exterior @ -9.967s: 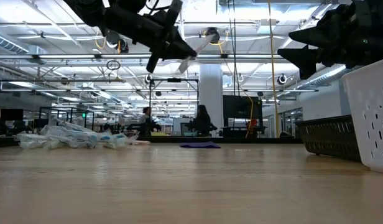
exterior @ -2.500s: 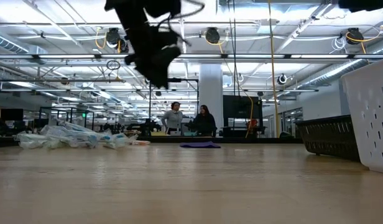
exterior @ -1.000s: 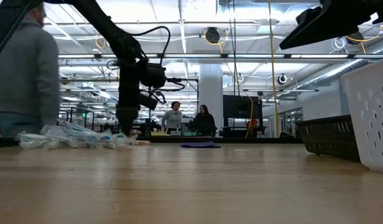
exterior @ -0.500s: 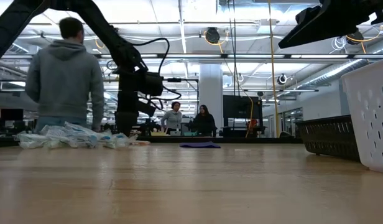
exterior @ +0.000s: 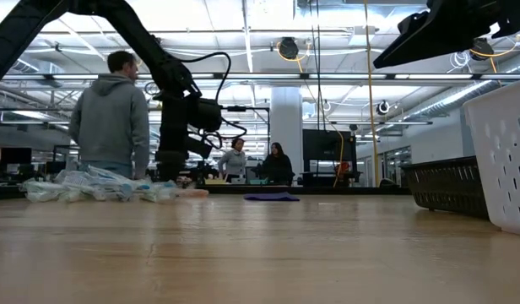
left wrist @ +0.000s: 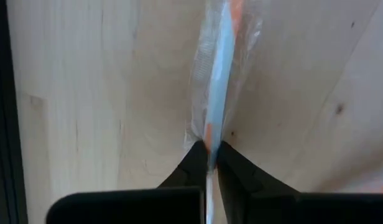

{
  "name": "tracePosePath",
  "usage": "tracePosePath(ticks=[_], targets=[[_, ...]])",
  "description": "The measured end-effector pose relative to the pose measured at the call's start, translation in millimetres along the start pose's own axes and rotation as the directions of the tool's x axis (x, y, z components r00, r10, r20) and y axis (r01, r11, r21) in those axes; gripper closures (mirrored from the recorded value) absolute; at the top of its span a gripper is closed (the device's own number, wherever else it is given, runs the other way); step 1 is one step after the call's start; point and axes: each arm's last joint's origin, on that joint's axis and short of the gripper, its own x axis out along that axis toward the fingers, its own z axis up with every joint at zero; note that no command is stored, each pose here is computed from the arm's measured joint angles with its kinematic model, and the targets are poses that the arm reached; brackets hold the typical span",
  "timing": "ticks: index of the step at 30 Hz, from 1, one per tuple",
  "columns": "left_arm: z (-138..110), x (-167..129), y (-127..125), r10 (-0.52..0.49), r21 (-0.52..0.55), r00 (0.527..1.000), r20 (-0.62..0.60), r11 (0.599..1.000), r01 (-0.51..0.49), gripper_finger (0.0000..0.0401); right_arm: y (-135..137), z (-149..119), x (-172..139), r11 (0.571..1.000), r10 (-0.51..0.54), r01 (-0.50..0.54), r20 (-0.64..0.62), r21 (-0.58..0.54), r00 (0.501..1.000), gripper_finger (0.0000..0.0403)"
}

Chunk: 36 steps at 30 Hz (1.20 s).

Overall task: Pick & Place Toothbrushes
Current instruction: Put the orange toothbrush into the white bin

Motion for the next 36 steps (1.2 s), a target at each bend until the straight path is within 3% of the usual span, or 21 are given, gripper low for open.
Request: tracePosePath(ticks=[10, 16, 22, 27, 32, 36], targets=[[-2.5, -16.8, -0.7, 0.032, -0.066, 0.999, 0.040, 0.997, -0.029, 0.0396, -0.8, -0.1, 0.5, 1.000, -0.004, 0.004, -0.001, -0.001, 1.000, 0.0248], [-8.0, -53.1, -4.4, 0.043, -0.155, 0.990, 0.135, 0.988, -0.022, 0.0397, -0.8, -0.1, 0.5, 1.000, -0.004, 0.004, -0.001, -0.001, 1.000, 0.0248], [-11.1, -96.9, -21.4, -0.003, -0.155, 0.950, 0.311, 0.986, 0.054, 0.0398, -1.0, 0.0, 0.6, 1.000, -0.005, 0.005, -0.001, 0.014, 1.000, 0.0248], [-13.1, -136.7, -40.7, -0.026, -0.128, 0.872, 0.488, 0.987, 0.101, 0.0397, -1.1, 0.1, 0.6, 1.000, -0.007, 0.007, 0.000, 0.019, 1.000, 0.0248], [-11.8, -173.1, -62.9, -0.100, -0.028, 0.731, 0.675, 0.986, 0.162, 0.0395, -1.1, 3.0, 0.5, 0.999, -0.008, 0.007, 0.026, 0.033, 1.000, 0.0248], [-9.3, -192.0, -82.3, -0.157, 0.059, 0.638, 0.754, 0.983, 0.173, 0.0398, -1.2, 3.7, 0.6, 0.999, -0.009, 0.008, 0.033, 0.032, 0.999, 0.0248]])
